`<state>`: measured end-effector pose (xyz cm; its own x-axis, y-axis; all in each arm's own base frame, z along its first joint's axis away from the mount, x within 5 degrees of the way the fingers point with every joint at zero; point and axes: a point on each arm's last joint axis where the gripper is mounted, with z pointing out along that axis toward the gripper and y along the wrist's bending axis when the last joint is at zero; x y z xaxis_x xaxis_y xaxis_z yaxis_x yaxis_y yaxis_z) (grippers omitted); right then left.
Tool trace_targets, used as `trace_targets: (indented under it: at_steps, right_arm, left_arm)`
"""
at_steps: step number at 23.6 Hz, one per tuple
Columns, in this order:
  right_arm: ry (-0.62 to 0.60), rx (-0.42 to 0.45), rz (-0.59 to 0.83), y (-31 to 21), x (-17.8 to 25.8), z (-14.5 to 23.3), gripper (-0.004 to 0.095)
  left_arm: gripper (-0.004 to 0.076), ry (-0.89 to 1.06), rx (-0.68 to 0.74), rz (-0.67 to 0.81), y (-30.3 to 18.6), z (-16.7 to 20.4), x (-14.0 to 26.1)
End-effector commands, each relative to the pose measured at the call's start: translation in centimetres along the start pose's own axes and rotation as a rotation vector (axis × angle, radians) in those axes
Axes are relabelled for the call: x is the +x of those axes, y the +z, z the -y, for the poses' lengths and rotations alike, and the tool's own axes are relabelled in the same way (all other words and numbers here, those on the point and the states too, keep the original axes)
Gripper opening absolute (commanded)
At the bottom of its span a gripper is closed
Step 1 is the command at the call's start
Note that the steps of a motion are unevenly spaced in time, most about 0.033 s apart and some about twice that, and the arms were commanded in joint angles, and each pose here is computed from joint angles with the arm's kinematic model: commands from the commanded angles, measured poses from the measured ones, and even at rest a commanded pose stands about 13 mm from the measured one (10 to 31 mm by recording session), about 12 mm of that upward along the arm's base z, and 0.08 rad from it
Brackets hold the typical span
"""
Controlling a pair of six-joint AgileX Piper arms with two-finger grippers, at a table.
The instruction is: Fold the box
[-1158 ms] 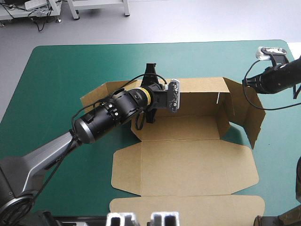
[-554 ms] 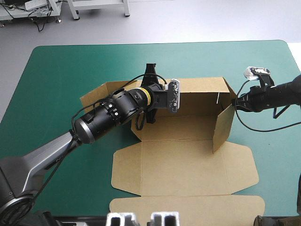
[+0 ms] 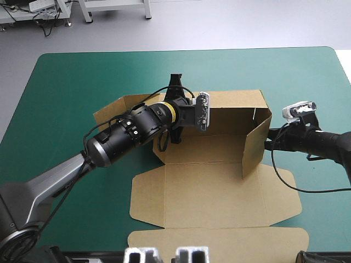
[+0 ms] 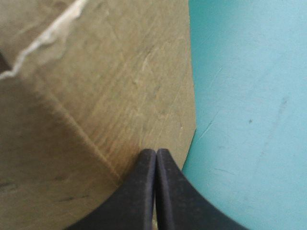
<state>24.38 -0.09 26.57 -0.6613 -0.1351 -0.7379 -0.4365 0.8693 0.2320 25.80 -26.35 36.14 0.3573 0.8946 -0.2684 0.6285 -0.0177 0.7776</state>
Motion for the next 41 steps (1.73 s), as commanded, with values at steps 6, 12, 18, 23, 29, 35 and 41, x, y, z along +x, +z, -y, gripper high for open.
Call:
trace_targets:
  at_steps: [6, 12, 18, 23, 29, 35, 41]
  right_arm:
    - [-0.054, -0.014, 0.056, -1.1, -1.2, -0.6, -0.0003]
    - [-0.039, -0.036, 0.007, -1.3, -0.8, -0.9, 0.0225]
    - [-0.009, -0.094, -0.023, -1.3, -0.6, -1.4, 0.041]
    - [-0.066, -0.123, -0.031, -1.3, -0.5, -1.6, 0.0447]
    - [-0.152, -0.12, 0.065, -1.2, -1.3, -1.6, 0.0447]
    - [-0.197, -0.151, 0.108, -0.6, -1.6, -1.3, 0.0445]
    - [-0.175, -0.162, 0.091, 0.4, -1.3, -0.6, 0.0445]
  left_arm:
    - [-0.0009, -0.06, -0.027, 0.051, -1.8, -0.8, -0.7]
    - [-0.0009, -0.06, -0.026, 0.051, -1.8, -0.8, -0.6]
    - [-0.0009, -0.063, -0.017, 0.041, -1.8, -0.7, -0.6]
    - [-0.0009, -0.063, -0.016, 0.039, -1.8, -0.7, -0.5]
    - [-0.0009, -0.063, -0.018, 0.042, -1.8, -0.7, -0.6]
    - [-0.0009, -0.063, -0.031, 0.056, -1.8, -0.9, -0.7]
    - [-0.0009, -0.063, -0.044, 0.07, -1.8, -1.0, -0.8]
